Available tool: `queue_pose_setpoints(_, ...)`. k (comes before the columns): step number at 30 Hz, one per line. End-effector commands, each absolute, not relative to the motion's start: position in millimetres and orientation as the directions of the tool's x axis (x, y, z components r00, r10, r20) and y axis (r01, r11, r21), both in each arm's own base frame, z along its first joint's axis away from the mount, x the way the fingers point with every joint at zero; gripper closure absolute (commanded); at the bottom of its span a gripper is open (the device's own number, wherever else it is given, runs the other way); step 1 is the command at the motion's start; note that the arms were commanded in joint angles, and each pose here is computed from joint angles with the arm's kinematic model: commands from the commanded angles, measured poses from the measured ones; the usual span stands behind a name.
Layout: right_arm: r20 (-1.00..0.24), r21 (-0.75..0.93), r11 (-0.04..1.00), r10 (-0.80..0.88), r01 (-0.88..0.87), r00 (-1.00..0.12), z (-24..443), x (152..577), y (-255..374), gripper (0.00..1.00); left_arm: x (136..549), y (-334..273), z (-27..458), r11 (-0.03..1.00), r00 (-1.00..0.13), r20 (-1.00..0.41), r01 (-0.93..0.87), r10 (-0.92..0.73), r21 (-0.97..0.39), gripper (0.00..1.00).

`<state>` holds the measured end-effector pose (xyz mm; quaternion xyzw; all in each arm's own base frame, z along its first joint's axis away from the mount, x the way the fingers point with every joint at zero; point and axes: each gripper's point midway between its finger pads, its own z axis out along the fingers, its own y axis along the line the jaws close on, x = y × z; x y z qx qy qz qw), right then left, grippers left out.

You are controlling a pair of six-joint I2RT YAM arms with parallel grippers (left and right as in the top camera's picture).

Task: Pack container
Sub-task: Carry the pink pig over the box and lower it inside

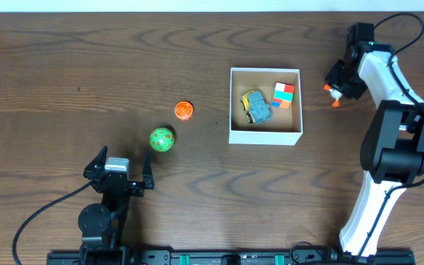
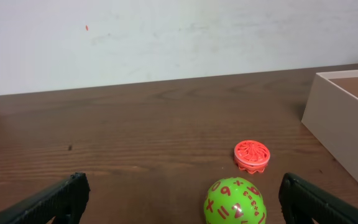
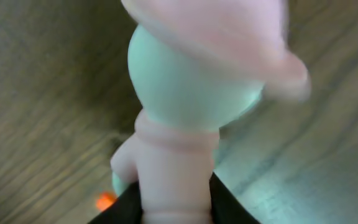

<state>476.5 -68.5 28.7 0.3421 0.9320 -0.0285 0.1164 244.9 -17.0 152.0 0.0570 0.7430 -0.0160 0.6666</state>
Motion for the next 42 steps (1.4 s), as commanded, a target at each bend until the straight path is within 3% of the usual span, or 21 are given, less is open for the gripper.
queue_pose_setpoints(1,-0.306,0.03,0.776,0.607,0.63,-0.734,62,496,-78,0.81,244,-20,134,0.991,-0.159,-0.986,0.126,0.059,0.039,0.02)
queue_pose_setpoints(4,-0.324,0.029,0.794,0.582,0.607,-0.746,89,502,-77,0.99,244,-20,134,0.991,-0.159,-0.986,0.126,0.059,0.039,0.02)
queue_pose_setpoints(12,-0.422,0.028,0.886,0.431,0.464,-0.798,183,515,-57,0.9,244,-20,134,0.991,-0.159,-0.986,0.126,0.059,0.039,0.02)
queue_pose_setpoints(20,-0.459,0.01,0.973,0.209,0.23,-0.864,255,493,13,0.87,244,-20,134,0.991,-0.159,-0.986,0.126,0.059,0.039,0.02)
queue_pose_setpoints(29,-0.389,-0.111,0.98,-0.195,-0.165,-0.9,243,470,107,0.78,244,-20,134,0.991,-0.159,-0.986,0.126,0.059,0.039,0.02)
queue_pose_setpoints(35,-0.304,-0.167,0.937,-0.345,-0.306,-0.888,212,465,124,0.77,244,-20,134,0.991,-0.159,-0.986,0.126,0.059,0.039,0.02)
queue_pose_setpoints(42,-0.19,-0.166,0.923,-0.374,-0.346,-0.908,167,455,121,0.74,244,-20,134,0.991,-0.159,-0.986,0.126,0.059,0.039,0.02)
